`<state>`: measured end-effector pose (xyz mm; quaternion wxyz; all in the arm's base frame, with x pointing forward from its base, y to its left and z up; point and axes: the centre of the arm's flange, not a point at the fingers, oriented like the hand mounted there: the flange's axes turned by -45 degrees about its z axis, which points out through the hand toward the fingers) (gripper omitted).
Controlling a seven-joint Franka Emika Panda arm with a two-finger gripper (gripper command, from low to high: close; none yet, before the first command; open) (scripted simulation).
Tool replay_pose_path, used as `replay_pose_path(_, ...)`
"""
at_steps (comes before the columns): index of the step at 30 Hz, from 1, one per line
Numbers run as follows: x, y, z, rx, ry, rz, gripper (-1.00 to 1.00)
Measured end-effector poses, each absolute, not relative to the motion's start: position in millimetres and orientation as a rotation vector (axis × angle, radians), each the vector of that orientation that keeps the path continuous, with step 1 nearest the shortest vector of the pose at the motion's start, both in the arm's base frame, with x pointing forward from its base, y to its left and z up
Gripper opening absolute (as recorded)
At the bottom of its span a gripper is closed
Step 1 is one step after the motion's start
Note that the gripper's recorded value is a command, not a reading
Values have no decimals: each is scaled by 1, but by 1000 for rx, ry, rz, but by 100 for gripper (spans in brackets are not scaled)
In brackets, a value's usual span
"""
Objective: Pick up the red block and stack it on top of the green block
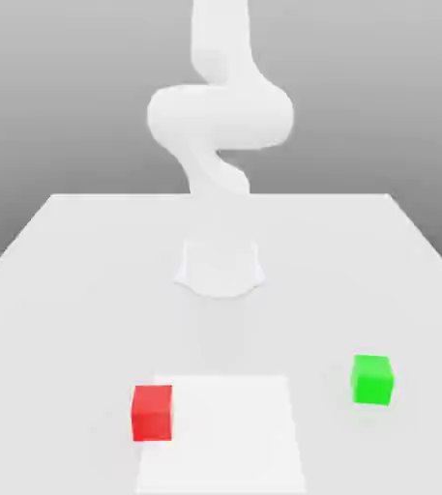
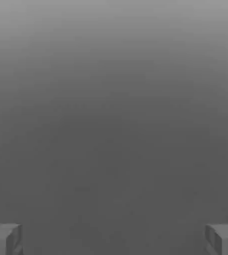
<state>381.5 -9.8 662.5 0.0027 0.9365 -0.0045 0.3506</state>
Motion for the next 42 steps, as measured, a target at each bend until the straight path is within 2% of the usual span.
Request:
replay_pose_path(5,433,-32,553,3007,1,835,0)
replay_pose_path(10,454,-53,442,3062,15,579,0)
replay_pose_path(15,446,-72,333,3105,29,321,0)
replay_pose_path(20,411,-89,232,3136,34,61,0)
replay_pose_path(26,402,-89,159,3141,46,0,0)
replay_pose_path(27,401,-89,149,3141,46,0,-100)
replay_pose_path(34,401,-89,148,3141,46,-1,-100)
replay_pose_path(40,401,-86,203,3141,64,-1,-100)
replay_pose_path(42,404,-63,211,3134,214,-1,-100)
